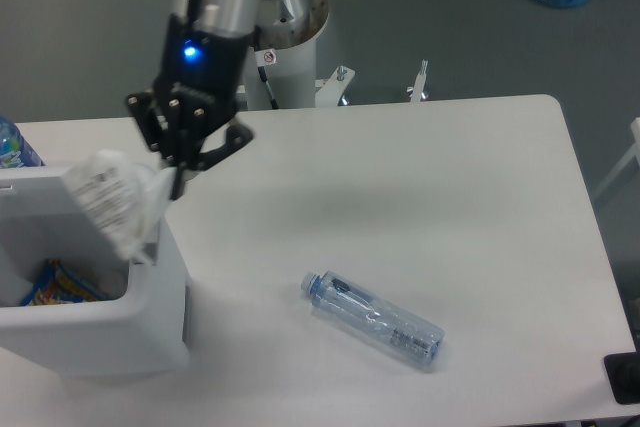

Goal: Place the trash in the trash can
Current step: 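Lift the tissue and carry it over the white trash bin, then open the gripper to drop the tissue into the bin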

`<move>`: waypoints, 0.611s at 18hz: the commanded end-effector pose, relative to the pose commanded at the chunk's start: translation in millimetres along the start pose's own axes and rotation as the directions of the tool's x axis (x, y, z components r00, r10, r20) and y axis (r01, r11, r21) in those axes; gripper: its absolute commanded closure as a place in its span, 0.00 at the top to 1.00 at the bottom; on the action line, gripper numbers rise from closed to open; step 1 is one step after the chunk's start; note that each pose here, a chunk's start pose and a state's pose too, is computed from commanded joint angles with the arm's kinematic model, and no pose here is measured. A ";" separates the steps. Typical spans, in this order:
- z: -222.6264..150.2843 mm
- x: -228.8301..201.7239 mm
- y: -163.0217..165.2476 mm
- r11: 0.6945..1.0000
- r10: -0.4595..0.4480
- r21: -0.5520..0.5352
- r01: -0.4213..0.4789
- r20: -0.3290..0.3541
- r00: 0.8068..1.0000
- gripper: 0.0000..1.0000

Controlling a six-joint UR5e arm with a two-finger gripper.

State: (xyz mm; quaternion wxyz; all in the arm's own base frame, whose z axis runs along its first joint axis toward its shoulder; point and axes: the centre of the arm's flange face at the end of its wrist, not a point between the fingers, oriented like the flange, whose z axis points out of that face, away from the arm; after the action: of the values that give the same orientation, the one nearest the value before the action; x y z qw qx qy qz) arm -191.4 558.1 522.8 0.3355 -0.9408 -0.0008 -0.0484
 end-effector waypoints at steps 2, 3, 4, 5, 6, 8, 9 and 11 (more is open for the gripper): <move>12.8 7.6 1.1 1.000 0.016 -0.014 -0.016 -0.018 1.000 0.07; 14.5 10.7 2.1 1.000 0.019 -0.018 -0.020 -0.024 1.000 0.07; 18.2 17.7 3.3 0.999 0.026 -0.023 -0.027 -0.033 0.999 0.07; 23.6 23.2 7.2 0.999 0.029 -0.032 -0.030 -0.043 0.999 0.08; 27.4 25.3 11.2 0.999 0.028 -0.040 -0.030 -0.048 0.998 0.20; 27.9 25.0 11.0 0.999 0.028 -0.041 -0.030 -0.050 0.998 0.42; 27.3 25.6 9.0 0.999 0.031 -0.037 -0.033 -0.050 0.998 0.76; 27.1 23.8 7.5 0.999 0.032 -0.023 -0.033 -0.040 0.999 0.99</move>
State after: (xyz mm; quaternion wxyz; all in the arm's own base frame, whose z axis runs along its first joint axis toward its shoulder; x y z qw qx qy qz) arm -165.1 568.7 499.4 0.3251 -0.9434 0.0217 -0.0615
